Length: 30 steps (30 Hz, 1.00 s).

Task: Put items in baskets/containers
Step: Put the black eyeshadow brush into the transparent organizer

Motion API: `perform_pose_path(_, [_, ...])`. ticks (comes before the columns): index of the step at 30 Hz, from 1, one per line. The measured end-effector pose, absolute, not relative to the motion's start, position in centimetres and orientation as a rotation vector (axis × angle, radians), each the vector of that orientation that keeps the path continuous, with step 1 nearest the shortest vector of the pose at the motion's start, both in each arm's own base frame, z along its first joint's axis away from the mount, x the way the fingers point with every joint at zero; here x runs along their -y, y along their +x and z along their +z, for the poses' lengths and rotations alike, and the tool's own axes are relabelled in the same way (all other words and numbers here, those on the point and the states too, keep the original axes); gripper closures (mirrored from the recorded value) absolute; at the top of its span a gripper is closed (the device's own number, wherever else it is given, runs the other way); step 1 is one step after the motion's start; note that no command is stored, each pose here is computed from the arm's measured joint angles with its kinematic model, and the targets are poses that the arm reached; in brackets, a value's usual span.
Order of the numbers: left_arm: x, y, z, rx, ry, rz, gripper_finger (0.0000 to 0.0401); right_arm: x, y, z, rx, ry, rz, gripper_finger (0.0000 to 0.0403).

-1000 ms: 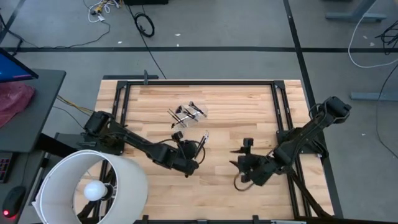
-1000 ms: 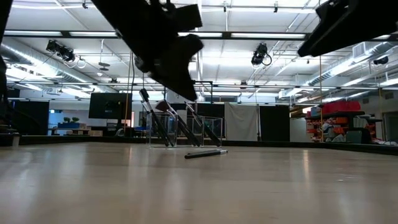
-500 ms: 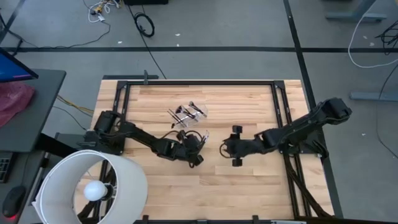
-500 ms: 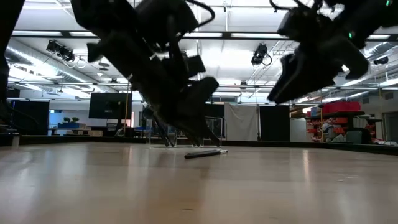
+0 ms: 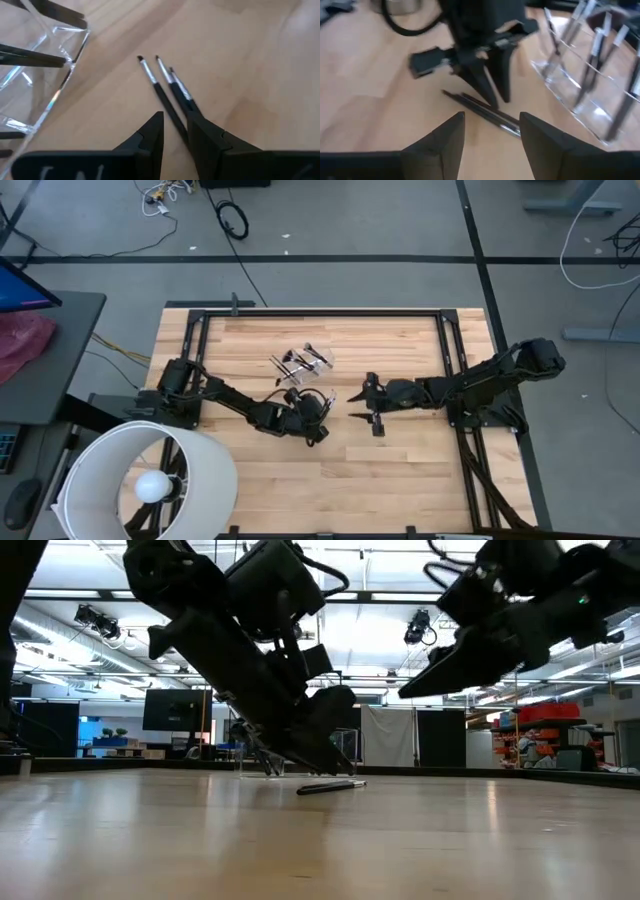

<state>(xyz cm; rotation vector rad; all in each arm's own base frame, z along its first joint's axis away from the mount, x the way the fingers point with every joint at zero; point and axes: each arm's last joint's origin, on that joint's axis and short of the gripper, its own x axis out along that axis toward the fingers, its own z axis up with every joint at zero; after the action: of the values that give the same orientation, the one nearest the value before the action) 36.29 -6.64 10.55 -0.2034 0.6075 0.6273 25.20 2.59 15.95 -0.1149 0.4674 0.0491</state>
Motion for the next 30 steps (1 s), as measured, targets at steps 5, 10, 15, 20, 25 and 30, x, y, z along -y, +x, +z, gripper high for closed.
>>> perform_pose_path(5, [5.7, 36.7, 9.9, -0.603, -0.221, 0.644, 0.0312, -1.1, 25.6, 15.6, -0.456, -0.102, -0.009, 0.0211])
perform_pose_path(10, [5.0, 36.8, 9.0, -0.617, -0.221, 0.669, 0.0312, 0.3, 26.1, 14.4, -0.487, -0.100, -0.022, 0.0211])
perform_pose_path(15, [4.6, 36.9, 9.0, -0.625, -0.220, 0.672, 0.0312, 1.6, 26.7, 12.0, -0.539, -0.095, 0.079, 0.0211])
perform_pose_path(20, [4.2, 36.9, 8.9, -0.668, -0.242, 0.635, 0.0314, 2.9, 27.1, 10.6, -0.528, -0.089, 0.097, 0.0211])
perform_pose_path(25, [4.0, 36.7, 8.7, -0.709, -0.245, 0.619, 0.0348, 4.0, 27.1, 10.2, -0.531, -0.086, 0.058, 0.0211])
perform_pose_path(30, [3.3, 36.7, 8.6, -0.742, -0.266, 0.604, 0.0389, 4.9, 27.2, 10.7, -0.469, -0.138, 0.044, 0.0211])
